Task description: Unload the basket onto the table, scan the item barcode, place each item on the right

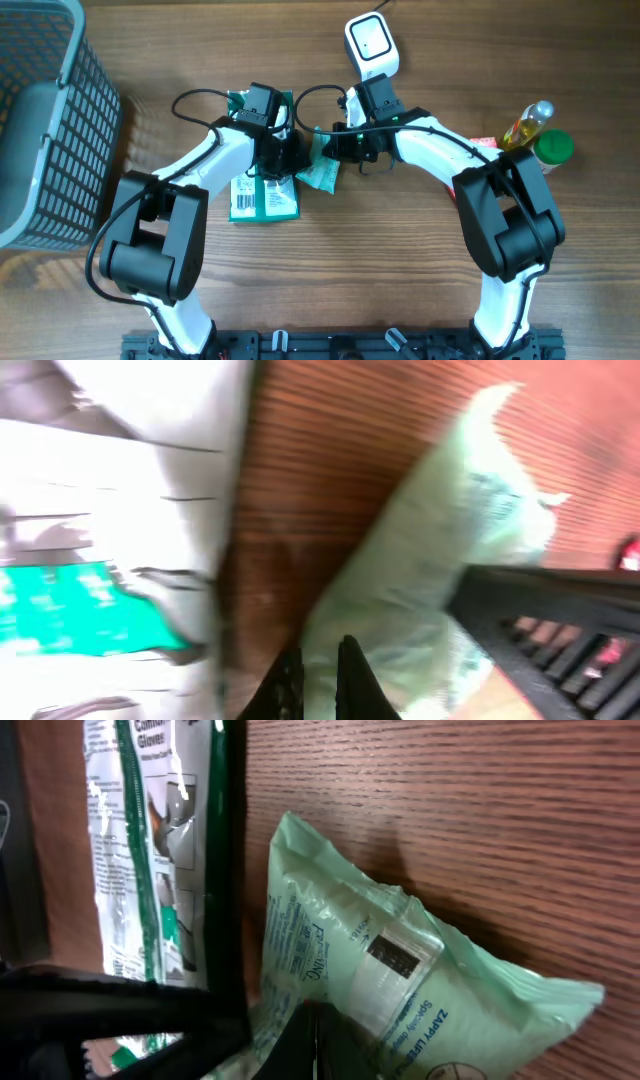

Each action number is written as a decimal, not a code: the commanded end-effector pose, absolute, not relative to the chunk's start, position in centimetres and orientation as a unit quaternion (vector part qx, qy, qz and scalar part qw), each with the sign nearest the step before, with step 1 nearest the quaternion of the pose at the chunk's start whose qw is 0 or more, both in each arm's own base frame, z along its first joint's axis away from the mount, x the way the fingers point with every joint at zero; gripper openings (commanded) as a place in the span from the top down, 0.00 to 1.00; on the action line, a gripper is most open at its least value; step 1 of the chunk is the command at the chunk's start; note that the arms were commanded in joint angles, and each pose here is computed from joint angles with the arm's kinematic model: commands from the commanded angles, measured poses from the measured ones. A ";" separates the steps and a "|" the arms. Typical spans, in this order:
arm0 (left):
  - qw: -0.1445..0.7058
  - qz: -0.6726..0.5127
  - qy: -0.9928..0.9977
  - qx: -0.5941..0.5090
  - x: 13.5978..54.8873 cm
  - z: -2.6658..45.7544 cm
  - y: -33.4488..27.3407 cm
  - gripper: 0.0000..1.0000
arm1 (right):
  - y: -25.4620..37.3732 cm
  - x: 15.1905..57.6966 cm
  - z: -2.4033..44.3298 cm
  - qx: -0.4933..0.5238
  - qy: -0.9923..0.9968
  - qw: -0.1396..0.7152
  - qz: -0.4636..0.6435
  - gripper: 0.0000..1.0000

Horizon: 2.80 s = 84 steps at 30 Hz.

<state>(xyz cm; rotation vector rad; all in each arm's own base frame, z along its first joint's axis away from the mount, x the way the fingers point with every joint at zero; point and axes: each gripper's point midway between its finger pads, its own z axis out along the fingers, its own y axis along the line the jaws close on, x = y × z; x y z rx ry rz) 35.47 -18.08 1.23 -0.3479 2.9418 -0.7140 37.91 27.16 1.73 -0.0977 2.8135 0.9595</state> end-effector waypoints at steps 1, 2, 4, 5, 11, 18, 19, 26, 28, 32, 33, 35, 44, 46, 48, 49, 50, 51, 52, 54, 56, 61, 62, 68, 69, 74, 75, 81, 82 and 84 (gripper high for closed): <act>0.043 -0.181 0.974 -0.128 35.0 -0.6 -16.4 0.96 | 25.7 37.8 -0.2 -0.028 0.957 0.085 0.276 0.95; 0.044 -0.177 0.975 -0.129 34.9 -0.7 -16.2 0.96 | 25.7 37.8 -0.2 -0.028 0.957 0.085 0.276 0.94; 0.045 -0.174 0.975 -0.131 35.0 -0.7 -16.1 0.96 | 25.8 37.9 -0.1 -0.027 0.957 0.085 0.277 0.92; 0.046 -0.178 0.974 -0.131 35.1 -0.5 -16.1 0.96 | 25.9 38.2 0.4 -0.029 0.955 0.093 0.280 0.91; 0.096 -0.210 0.965 -0.121 37.1 4.0 -16.9 0.96 | 27.3 40.6 7.3 -0.075 0.931 0.171 0.313 0.83; 0.113 -0.217 0.962 -0.117 37.4 5.7 -17.0 0.96 | 27.0 40.9 8.1 -0.074 0.930 0.189 0.306 0.79; 0.110 -0.216 0.963 -0.117 37.2 5.6 -17.1 0.96 | 26.9 41.0 7.6 -0.071 0.933 0.188 0.298 0.79; 0.068 -0.201 0.972 -0.102 34.9 4.4 -18.2 0.96 | 25.9 40.2 4.3 -0.057 0.951 0.154 0.263 0.80; 0.061 -0.198 0.974 -0.092 34.2 4.3 -18.9 0.96 | 25.8 39.8 3.5 -0.055 0.955 0.142 0.256 0.80; 0.077 -0.155 0.979 -0.111 33.9 3.7 -19.3 0.96 | 25.6 39.3 2.5 -0.054 0.958 0.129 0.248 0.79; 0.081 -0.146 0.979 -0.113 33.9 3.5 -19.4 0.96 | 25.5 39.3 2.4 -0.053 0.959 0.129 0.245 0.79; 0.086 -0.134 0.981 -0.108 33.7 3.2 -19.7 0.95 | 25.3 39.3 2.1 -0.051 0.961 0.128 0.239 0.79; 0.076 -0.100 0.988 -0.095 33.1 0.2 -20.1 0.96 | 24.7 38.9 1.4 -0.046 0.967 0.119 0.222 0.79; 0.074 -0.095 0.988 -0.100 33.2 0.0 -19.7 0.96 | 24.3 38.7 1.2 -0.043 0.969 0.115 0.212 0.79; 0.075 -0.093 0.987 -0.105 33.4 0.0 -19.2 0.96 | 23.8 38.3 0.8 -0.040 0.973 0.106 0.199 0.79; 0.075 -0.092 0.987 -0.110 33.5 0.1 -18.9 0.96 | 23.7 38.0 0.7 -0.039 0.975 0.100 0.196 0.79; 0.074 -0.092 0.986 -0.115 33.6 0.1 -18.5 0.96 | 23.6 37.8 0.6 -0.038 0.975 0.096 0.195 0.77; 0.073 -0.090 0.986 -0.119 33.7 0.1 -18.2 0.96 | 23.6 37.8 0.6 -0.038 0.976 0.095 0.194 0.76; 0.073 -0.090 0.986 -0.122 33.8 0.2 -17.9 0.96 | 23.5 37.8 0.6 -0.038 0.976 0.094 0.194 0.75; 0.076 -0.092 0.985 -0.124 34.0 0.7 -17.5 0.96 | 23.7 37.7 0.7 -0.039 0.975 0.094 0.199 0.74; 0.087 -0.098 0.983 -0.131 34.4 1.6 -17.1 0.96 | 24.1 37.8 1.3 -0.042 0.972 0.095 0.212 0.72; 0.138 -0.131 0.970 -0.154 36.4 5.6 -15.7 0.94 | 24.7 38.9 5.5 -0.051 0.961 0.139 0.233 0.68; 0.142 -0.138 0.968 -0.157 36.5 6.2 -15.5 0.93 | 24.8 39.0 6.4 -0.053 0.958 0.150 0.237 0.68; 0.161 -0.159 0.959 -0.170 37.2 8.2 -14.6 0.91 | 25.1 39.8 10.6 -0.082 0.942 0.206 0.251 0.62; 0.161 -0.159 0.959 -0.173 37.2 8.2 -14.5 0.95 | 25.0 39.9 10.7 -0.089 0.941 0.211 0.250 0.61; 0.154 -0.155 0.960 -0.174 37.0 7.9 -14.4 0.96 | 23.4 40.4 9.6 -0.077 0.950 0.216 0.211 0.58; 0.154 -0.155 0.960 -0.173 36.9 7.8 -14.5 0.96 | 23.1 40.5 9.3 -0.075 0.952 0.216 0.203 0.57; 0.149 -0.156 0.963 -0.163 36.9 6.9 -15.4 0.95 | 22.8 40.8 7.5 -0.071 0.957 0.206 0.189 0.53; 0.146 -0.155 0.964 -0.162 36.9 6.5 -15.7 0.95 | 22.7 40.8 7.2 -0.069 0.958 0.204 0.189 0.53; 0.136 -0.155 0.966 -0.156 36.8 5.5 -16.4 0.96 | 22.7 40.9 6.2 -0.068 0.960 0.195 0.188 0.53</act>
